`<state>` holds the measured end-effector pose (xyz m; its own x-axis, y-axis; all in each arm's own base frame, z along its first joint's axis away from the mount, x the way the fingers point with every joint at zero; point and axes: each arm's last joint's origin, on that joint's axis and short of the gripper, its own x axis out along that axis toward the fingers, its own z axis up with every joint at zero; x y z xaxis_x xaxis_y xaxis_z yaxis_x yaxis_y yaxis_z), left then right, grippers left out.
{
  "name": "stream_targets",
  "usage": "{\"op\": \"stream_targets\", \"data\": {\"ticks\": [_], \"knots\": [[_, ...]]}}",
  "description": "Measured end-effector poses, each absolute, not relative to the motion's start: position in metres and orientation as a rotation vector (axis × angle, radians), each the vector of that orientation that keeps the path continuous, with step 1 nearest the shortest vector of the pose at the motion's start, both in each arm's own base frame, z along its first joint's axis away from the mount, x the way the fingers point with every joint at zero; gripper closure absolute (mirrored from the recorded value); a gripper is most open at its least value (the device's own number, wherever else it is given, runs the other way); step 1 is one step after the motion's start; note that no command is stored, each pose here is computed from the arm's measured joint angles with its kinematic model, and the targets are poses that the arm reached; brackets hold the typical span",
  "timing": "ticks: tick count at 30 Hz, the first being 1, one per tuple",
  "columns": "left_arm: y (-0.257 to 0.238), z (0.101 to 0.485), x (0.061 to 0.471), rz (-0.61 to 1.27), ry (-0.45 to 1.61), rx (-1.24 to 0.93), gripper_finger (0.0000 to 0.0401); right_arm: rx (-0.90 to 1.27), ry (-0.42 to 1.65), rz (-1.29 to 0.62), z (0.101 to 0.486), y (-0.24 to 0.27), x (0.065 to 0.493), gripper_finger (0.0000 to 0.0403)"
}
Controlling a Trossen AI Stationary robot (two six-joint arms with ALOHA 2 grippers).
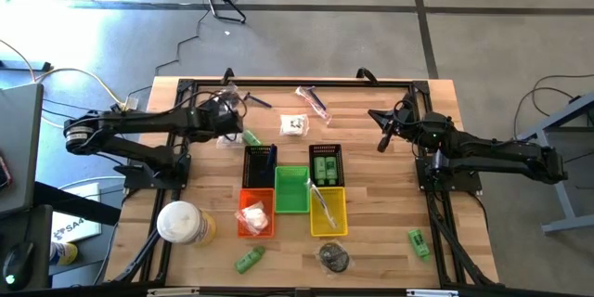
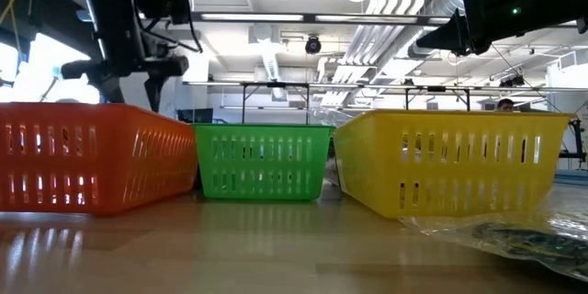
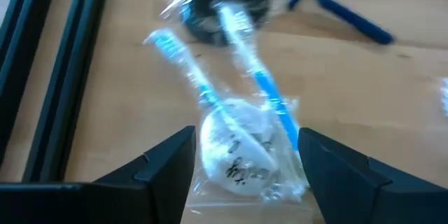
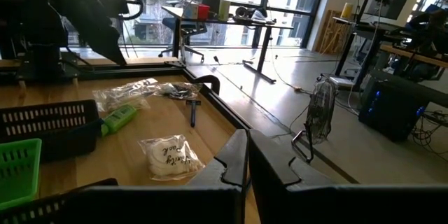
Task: Pick & Place Travel size toiletries
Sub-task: Put the blue toothbrush into the yellow bin
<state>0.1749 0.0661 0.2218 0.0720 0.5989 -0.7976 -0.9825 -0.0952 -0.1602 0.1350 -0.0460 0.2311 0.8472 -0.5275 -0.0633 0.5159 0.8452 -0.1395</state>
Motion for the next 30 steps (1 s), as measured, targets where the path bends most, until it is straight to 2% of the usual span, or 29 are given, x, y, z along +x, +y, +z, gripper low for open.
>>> {"op": "stream_targets", "data": {"ticks": [7,17,23,30], "knots": [[0.065,0.201,0.171,1.496,0.521,-0.936,0.0155,-0.119,0.100,-0.552,0.231,-0.046,0.135,0.0396],[0.080,0.192,0.165,1.544,0.481,-0.996,0.0155,-0.119,0.099,-0.551,0.231,-0.046,0.135,0.0396],[0.097,0.182,0.166,1.457,0.441,-1.046,0.0155,-0.119,0.099,-0.552,0.231,-0.046,0.135,0.0396],[0.103,0.174,0.158,1.499,0.450,-1.048,0.0155,-0.123,0.100,-0.552,0.231,-0.046,0.135,0.0396]]}}
